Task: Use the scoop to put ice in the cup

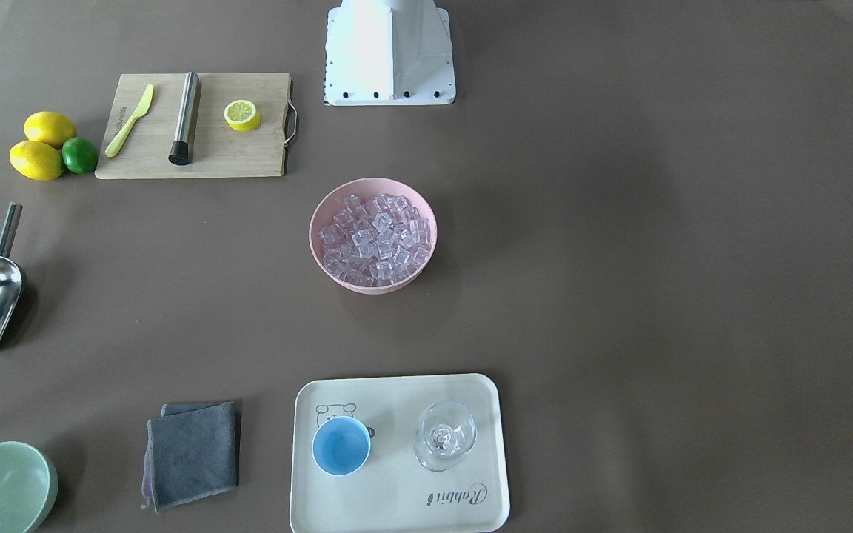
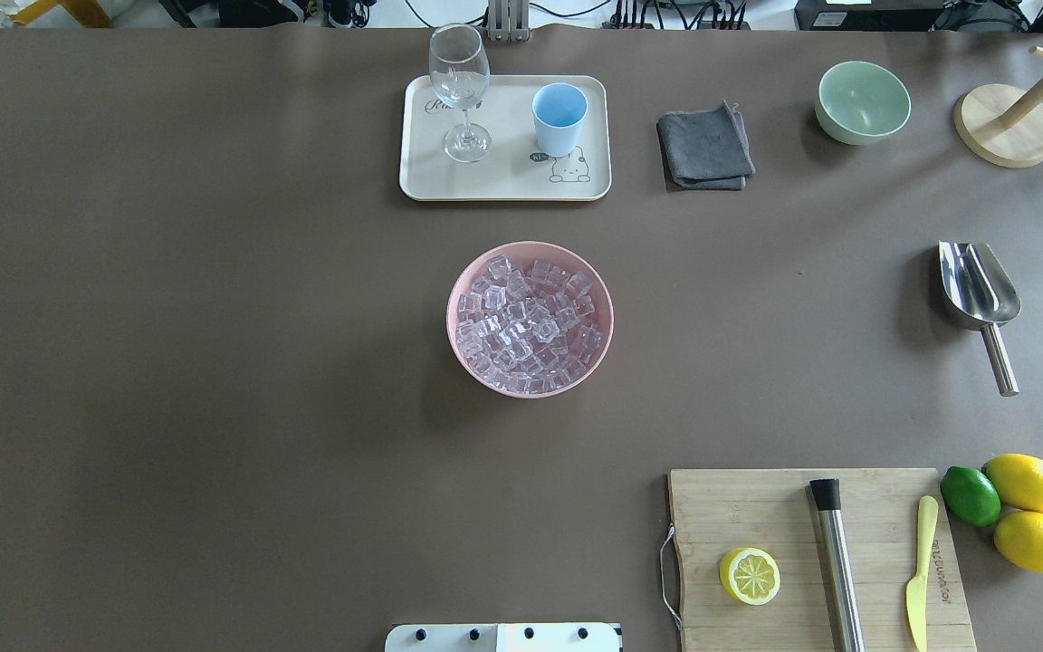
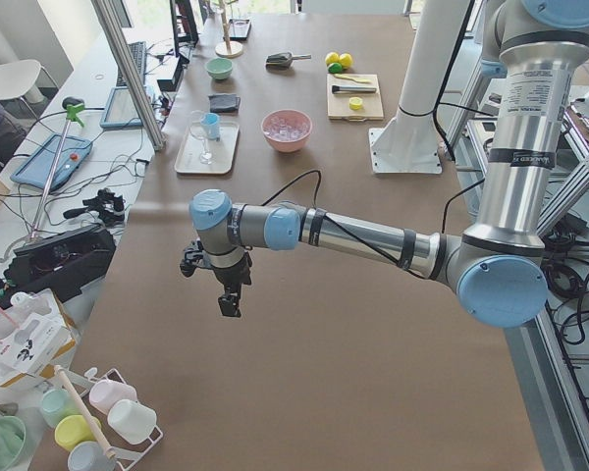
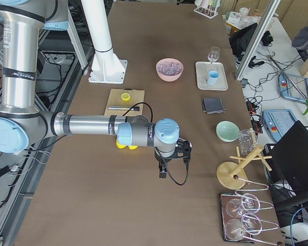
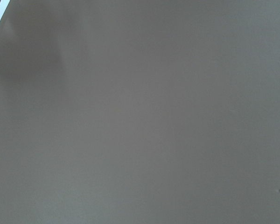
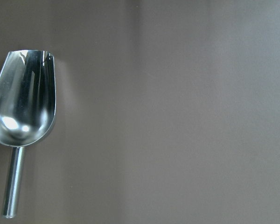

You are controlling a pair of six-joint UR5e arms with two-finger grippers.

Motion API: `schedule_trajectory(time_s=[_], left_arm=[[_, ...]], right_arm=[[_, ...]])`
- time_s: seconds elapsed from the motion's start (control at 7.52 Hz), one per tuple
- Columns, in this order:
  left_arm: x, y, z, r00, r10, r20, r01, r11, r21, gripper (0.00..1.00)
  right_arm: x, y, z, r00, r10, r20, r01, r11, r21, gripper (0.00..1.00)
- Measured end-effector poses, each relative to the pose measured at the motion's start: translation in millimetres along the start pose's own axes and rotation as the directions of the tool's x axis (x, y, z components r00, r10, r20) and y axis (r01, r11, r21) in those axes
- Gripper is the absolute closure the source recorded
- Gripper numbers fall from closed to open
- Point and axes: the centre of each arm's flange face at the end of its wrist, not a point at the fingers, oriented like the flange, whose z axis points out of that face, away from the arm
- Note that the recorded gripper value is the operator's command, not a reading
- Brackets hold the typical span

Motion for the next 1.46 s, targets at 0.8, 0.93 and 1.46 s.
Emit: schedule_trajectory(time_s=[0.8,0.93,1.46], left_arm=[[2.4,-1.9,-0.1,1.0,0.013,0.0,-0.013,1.0,0.001,0.01],[3.0,-2.5,-0.5,1.0,0.014,0.0,-0.014,1.0,0.002,0.01],[13.0,-8.8,-4.3,0.999,0.041,-0.003,-0.041,0.999,0.019,0.01]], right_arm=[[-25.9,-10.1,15.8,0.998,0.057,0.0,-0.057,0.998,-0.029,0.0],[-40.6,-15.1,22.3,0.996,0.085,0.003,-0.085,0.996,-0.016,0.0],[-143.6,-23.3,69.1,0.978,0.202,0.061,-0.205,0.977,0.064,0.0]])
